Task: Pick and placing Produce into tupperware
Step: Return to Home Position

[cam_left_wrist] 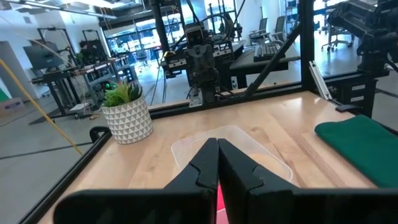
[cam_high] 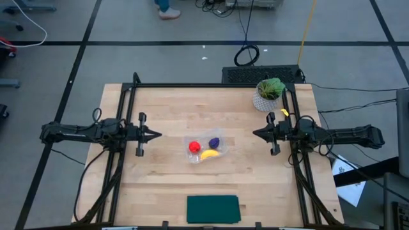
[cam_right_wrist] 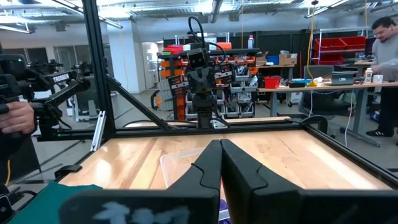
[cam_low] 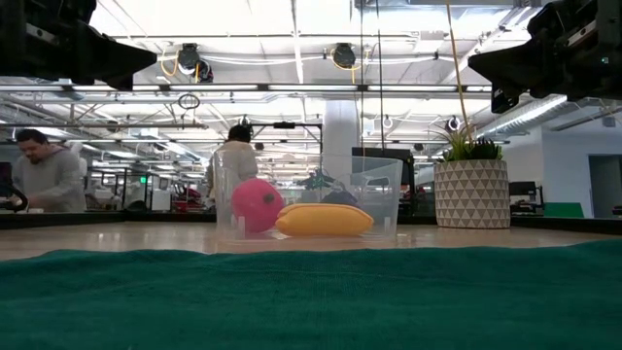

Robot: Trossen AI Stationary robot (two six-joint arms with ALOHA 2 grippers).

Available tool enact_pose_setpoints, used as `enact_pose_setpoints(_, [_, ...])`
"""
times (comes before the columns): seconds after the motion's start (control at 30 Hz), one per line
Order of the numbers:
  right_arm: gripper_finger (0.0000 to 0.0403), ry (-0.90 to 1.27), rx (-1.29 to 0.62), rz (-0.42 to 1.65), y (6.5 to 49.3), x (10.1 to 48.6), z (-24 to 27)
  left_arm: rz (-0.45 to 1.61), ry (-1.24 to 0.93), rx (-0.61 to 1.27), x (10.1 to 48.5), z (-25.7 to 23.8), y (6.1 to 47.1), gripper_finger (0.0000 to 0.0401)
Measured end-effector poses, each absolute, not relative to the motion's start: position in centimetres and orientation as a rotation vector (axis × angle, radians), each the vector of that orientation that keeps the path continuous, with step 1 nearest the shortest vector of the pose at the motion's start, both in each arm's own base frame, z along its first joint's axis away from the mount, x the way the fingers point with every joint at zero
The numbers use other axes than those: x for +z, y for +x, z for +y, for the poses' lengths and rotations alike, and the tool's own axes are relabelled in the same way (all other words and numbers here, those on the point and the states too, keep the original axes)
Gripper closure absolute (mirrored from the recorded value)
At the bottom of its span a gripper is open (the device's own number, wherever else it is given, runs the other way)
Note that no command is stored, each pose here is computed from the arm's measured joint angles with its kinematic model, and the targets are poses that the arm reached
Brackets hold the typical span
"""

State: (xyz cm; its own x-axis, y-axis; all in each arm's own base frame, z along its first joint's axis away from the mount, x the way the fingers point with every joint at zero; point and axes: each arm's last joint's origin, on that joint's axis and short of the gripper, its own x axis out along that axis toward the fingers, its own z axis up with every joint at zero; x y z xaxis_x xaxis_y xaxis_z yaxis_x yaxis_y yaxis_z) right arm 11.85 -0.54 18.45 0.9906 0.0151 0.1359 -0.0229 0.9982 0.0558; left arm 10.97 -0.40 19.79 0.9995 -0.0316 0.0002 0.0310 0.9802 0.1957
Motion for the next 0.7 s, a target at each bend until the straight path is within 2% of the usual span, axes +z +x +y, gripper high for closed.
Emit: enact_pose_setpoints(0.7, [0.0403, 0.047, 0.018, -0.135, 11.85, 18.44, -0.55, 0.028, 0.180, 0.002, 19.51, -0.29, 10.98, 0.0391])
